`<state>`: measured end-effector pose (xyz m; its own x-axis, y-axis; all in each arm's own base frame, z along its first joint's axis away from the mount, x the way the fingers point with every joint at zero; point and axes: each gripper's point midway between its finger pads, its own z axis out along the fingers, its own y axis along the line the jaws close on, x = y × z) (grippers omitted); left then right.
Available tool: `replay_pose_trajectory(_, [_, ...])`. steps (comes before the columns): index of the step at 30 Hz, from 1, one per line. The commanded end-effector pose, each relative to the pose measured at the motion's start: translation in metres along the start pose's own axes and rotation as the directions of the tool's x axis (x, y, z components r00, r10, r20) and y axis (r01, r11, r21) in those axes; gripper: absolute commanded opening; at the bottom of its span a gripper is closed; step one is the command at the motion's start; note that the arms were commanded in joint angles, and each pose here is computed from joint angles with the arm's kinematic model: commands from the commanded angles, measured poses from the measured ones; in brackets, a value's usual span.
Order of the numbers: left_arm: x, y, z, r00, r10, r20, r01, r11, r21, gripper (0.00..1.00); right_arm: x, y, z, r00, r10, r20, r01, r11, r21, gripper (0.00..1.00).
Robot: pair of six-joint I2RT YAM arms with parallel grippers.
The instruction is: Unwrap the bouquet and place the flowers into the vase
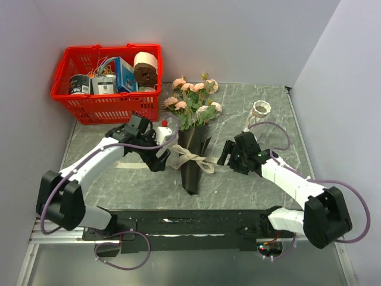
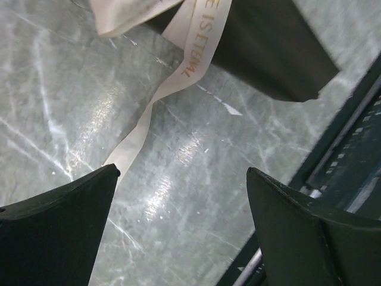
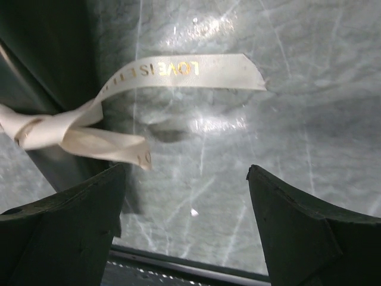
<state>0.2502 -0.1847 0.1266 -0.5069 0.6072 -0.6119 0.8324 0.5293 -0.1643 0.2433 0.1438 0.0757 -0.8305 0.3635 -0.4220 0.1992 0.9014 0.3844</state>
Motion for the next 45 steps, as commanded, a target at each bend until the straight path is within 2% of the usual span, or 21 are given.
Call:
replay_pose_trajectory(1, [0.005, 0.016, 0.023, 0.994, 0.109, -0.03, -0.111, 0.993, -0.041, 0.96, -0.018, 0.016, 0.009, 0.996, 0.069, 0.063, -0.068, 0.997, -0.022, 0.89])
replay_pose_trajectory(8, [0.031, 0.035, 0.052, 0.985, 0.115, -0.125, -0.123, 0.991, -0.059, 0.96, -0.026, 0.015, 0.021, 0.985, 0.142, 0.095, -0.144, 0.989, 0.017, 0.88])
replay_pose_trajectory(12, [0.036, 0.049, 0.066, 0.984, 0.119, -0.133, -0.133, 0.986, -0.103, 0.96, -0.027, 0.014, 0.027, 0.978, 0.177, 0.114, -0.183, 0.982, 0.045, 0.87])
replay_pose_trajectory(19, [0.041, 0.056, 0.082, 0.982, 0.114, -0.153, -0.13, 0.986, -0.1, 0.98, -0.029, 0.014, 0.038, 0.965, 0.22, 0.144, -0.231, 0.971, 0.064, 0.87])
replay_pose_trajectory(20, [0.042, 0.056, 0.084, 0.982, 0.113, -0.154, -0.129, 0.987, -0.098, 0.95, -0.03, 0.015, 0.039, 0.962, 0.224, 0.154, -0.236, 0.97, 0.061, 0.87])
replay_pose_trajectory(24, [0.045, 0.054, 0.09, 0.981, 0.1, -0.167, -0.113, 0.991, -0.068, 0.66, -0.037, 0.022, 0.04, 0.951, 0.244, 0.188, -0.254, 0.967, 0.03, 0.87])
replay_pose_trajectory(26, [0.046, 0.052, 0.09, 0.979, 0.1, -0.179, -0.111, 0.992, -0.053, 0.57, -0.036, 0.024, 0.045, 0.949, 0.255, 0.183, -0.264, 0.964, 0.023, 0.86])
replay_pose_trajectory(27, [0.048, 0.051, 0.09, 0.977, 0.099, -0.188, -0.11, 0.993, -0.048, 0.43, -0.035, 0.026, 0.046, 0.95, 0.257, 0.178, -0.265, 0.964, 0.024, 0.86])
replay_pose_trajectory(29, [0.048, 0.052, 0.089, 0.977, 0.097, -0.192, -0.11, 0.992, -0.056, 0.27, -0.032, 0.028, 0.054, 0.951, 0.265, 0.159, -0.274, 0.961, 0.041, 0.86])
replay_pose_trajectory(30, [0.048, 0.053, 0.088, 0.977, 0.096, -0.192, -0.11, 0.992, -0.062, 0.11, -0.029, 0.029, 0.056, 0.953, 0.264, 0.15, -0.273, 0.961, 0.044, 0.85])
replay_pose_trajectory(31, [0.049, 0.054, 0.087, 0.976, 0.097, -0.195, -0.113, 0.991, -0.072, 0.04, -0.028, 0.031, 0.062, 0.953, 0.267, 0.143, -0.276, 0.96, 0.046, 0.85])
replay_pose_trajectory(32, [0.048, 0.054, 0.086, 0.976, 0.094, -0.194, -0.111, 0.991, -0.074, 0.01, -0.025, 0.033, 0.066, 0.953, 0.275, 0.128, -0.282, 0.958, 0.045, 0.84])
replay_pose_trajectory(40, [0.044, 0.049, 0.075, 0.981, 0.079, -0.179, -0.095, 0.992, -0.083, 0.01, -0.007, 0.057, 0.084, 0.956, 0.284, 0.074, -0.286, 0.958, 0.013, 0.78])
replay_pose_trajectory(45, [0.04, 0.05, 0.073, 0.983, 0.073, -0.167, -0.089, 0.991, -0.096, 0.01, -0.01, 0.068, 0.084, 0.947, 0.312, 0.082, -0.31, 0.95, -0.032, 0.67])
